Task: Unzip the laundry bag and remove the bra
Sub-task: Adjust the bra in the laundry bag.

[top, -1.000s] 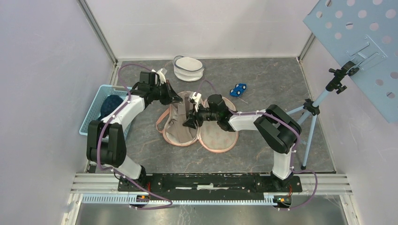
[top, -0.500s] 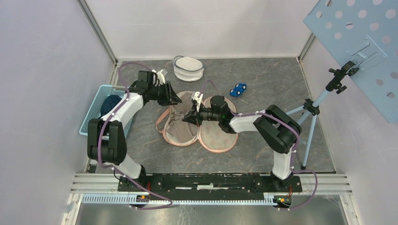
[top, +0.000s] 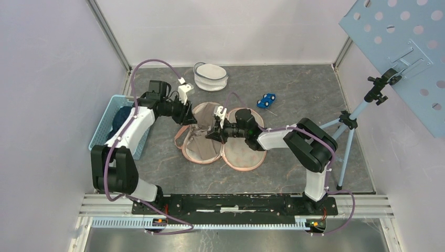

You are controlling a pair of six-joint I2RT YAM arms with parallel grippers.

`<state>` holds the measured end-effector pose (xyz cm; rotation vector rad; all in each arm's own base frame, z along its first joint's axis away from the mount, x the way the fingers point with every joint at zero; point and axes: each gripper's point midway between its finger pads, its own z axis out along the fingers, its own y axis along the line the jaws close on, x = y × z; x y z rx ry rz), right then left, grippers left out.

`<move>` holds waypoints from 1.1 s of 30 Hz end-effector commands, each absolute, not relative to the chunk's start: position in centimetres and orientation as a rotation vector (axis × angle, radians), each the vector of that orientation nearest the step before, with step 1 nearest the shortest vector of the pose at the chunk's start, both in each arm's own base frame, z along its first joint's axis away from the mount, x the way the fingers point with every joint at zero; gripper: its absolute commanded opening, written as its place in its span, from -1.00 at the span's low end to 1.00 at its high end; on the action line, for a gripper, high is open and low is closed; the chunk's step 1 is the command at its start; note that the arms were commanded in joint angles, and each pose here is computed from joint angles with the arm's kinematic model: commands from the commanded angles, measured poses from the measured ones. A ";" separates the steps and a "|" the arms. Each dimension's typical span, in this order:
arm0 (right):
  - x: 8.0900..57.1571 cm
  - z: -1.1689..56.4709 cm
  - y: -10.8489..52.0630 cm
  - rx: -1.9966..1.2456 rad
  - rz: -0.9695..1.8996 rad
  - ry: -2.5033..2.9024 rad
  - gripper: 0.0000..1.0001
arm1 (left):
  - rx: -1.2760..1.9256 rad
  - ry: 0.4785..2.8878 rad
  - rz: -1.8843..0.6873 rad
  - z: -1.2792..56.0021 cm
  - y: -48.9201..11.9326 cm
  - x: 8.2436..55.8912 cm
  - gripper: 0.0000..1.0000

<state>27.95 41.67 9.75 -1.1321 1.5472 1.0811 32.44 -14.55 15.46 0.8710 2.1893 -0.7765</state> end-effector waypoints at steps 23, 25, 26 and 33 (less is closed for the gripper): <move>26.6 9.7 41.1 -1.115 1.116 1.563 -0.98 | 1.514 1.552 -0.639 13.0 -18.0 29.4 -0.04; 26.6 9.6 41.1 -1.111 1.122 1.568 -0.98 | 1.535 1.551 -0.643 12.6 -18.4 29.2 -0.05; 26.7 9.6 41.1 -1.109 1.124 1.570 -0.99 | 1.548 1.549 -0.637 12.4 -18.5 29.2 -0.04; 26.7 9.3 41.0 -1.107 1.125 1.584 -0.99 | 1.614 1.557 -0.625 10.9 -19.6 28.9 -0.04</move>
